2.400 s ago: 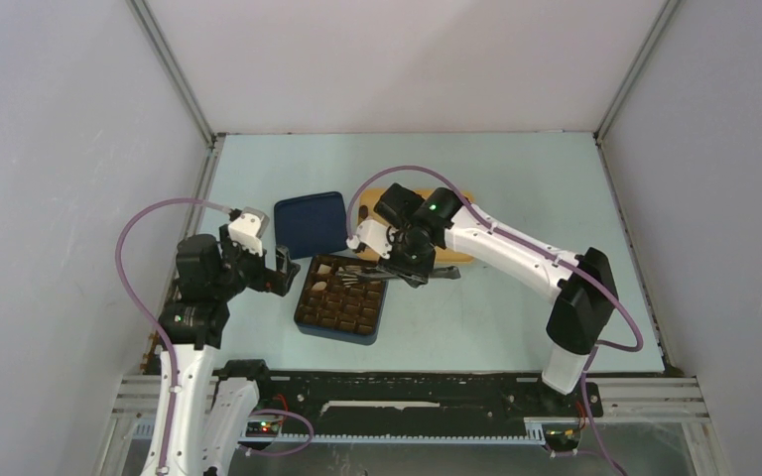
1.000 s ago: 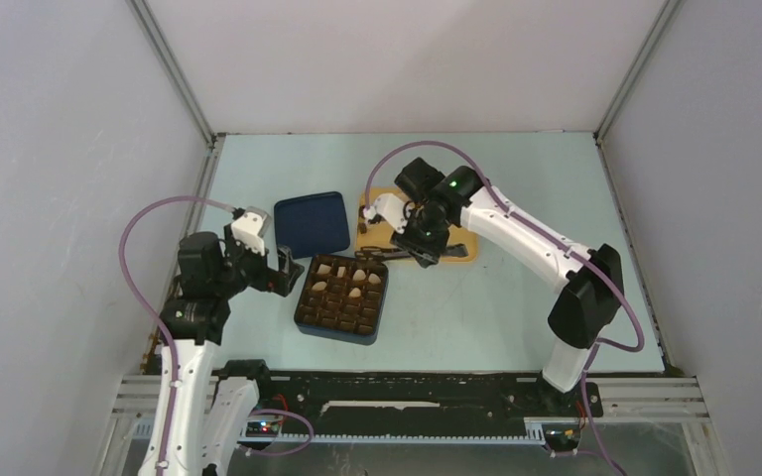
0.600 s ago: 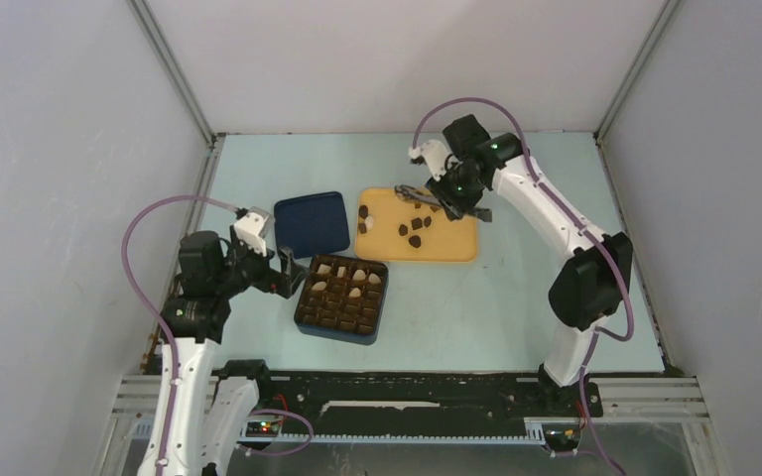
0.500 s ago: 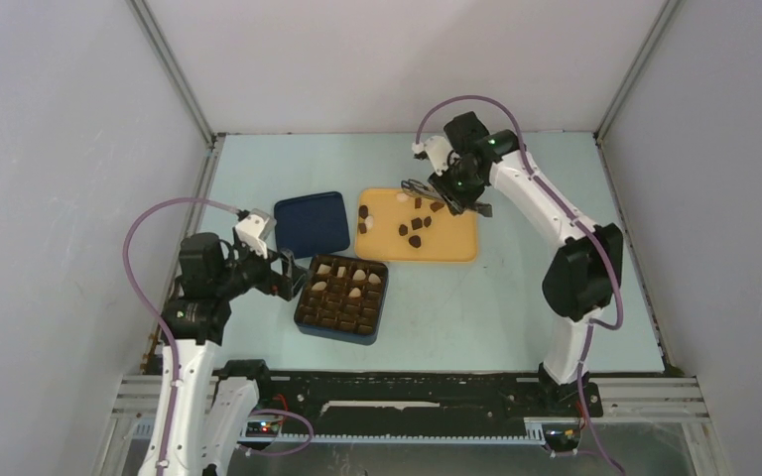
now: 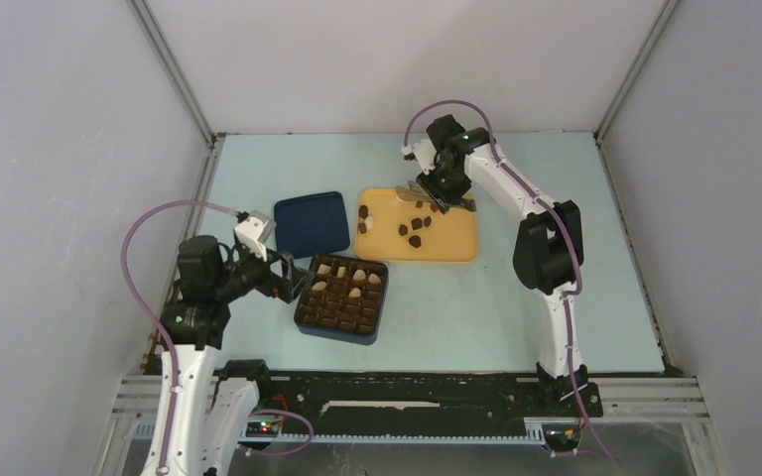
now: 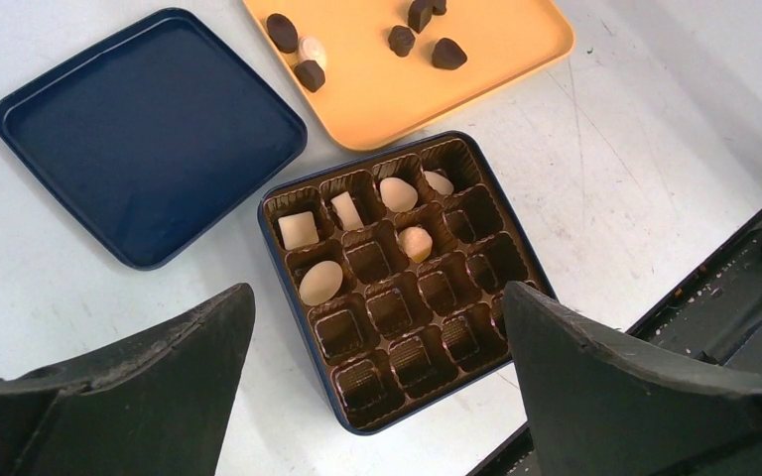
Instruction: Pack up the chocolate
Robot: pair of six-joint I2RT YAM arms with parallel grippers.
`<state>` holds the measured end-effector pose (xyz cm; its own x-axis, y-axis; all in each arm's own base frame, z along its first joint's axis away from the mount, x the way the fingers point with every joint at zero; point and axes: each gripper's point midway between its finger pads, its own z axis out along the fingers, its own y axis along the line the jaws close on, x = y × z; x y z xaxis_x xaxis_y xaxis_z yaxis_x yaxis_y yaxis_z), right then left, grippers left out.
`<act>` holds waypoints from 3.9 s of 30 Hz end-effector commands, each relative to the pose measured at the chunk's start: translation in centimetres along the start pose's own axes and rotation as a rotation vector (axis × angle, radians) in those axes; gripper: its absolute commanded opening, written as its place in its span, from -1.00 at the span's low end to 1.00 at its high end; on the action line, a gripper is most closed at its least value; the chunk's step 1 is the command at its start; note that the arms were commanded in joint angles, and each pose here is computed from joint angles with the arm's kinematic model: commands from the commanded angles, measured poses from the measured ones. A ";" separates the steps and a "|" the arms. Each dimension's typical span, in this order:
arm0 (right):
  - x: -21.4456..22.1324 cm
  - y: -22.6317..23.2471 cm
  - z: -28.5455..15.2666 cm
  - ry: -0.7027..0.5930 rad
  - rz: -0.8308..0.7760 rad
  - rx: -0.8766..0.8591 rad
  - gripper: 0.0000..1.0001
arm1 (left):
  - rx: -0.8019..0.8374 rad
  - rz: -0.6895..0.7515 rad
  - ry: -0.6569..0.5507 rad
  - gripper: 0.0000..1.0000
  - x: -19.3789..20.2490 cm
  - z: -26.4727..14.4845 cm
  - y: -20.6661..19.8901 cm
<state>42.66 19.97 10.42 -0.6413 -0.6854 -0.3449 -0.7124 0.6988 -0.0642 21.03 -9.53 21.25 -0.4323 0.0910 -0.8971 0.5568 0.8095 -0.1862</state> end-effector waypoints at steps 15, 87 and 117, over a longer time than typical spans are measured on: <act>-1.0 0.6 0.7 -0.008 -0.030 -0.046 -0.22 | 0.021 0.001 -0.020 0.97 -0.1 0.0 -0.5; 9.9 18.9 -10.0 0.097 -0.388 -0.361 -0.48 | 0.009 0.000 -0.021 0.97 -0.2 0.1 -0.1; 7.6 14.8 -12.1 -0.010 -0.306 -0.241 -0.29 | 0.007 0.000 -0.023 0.97 -0.2 0.0 -0.1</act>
<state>20.97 23.27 14.40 -0.3604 -0.9034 -0.2324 -0.9316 0.3356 0.1400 20.99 -9.46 21.40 -0.4250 0.0901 -0.9007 0.5557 0.8115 -0.1810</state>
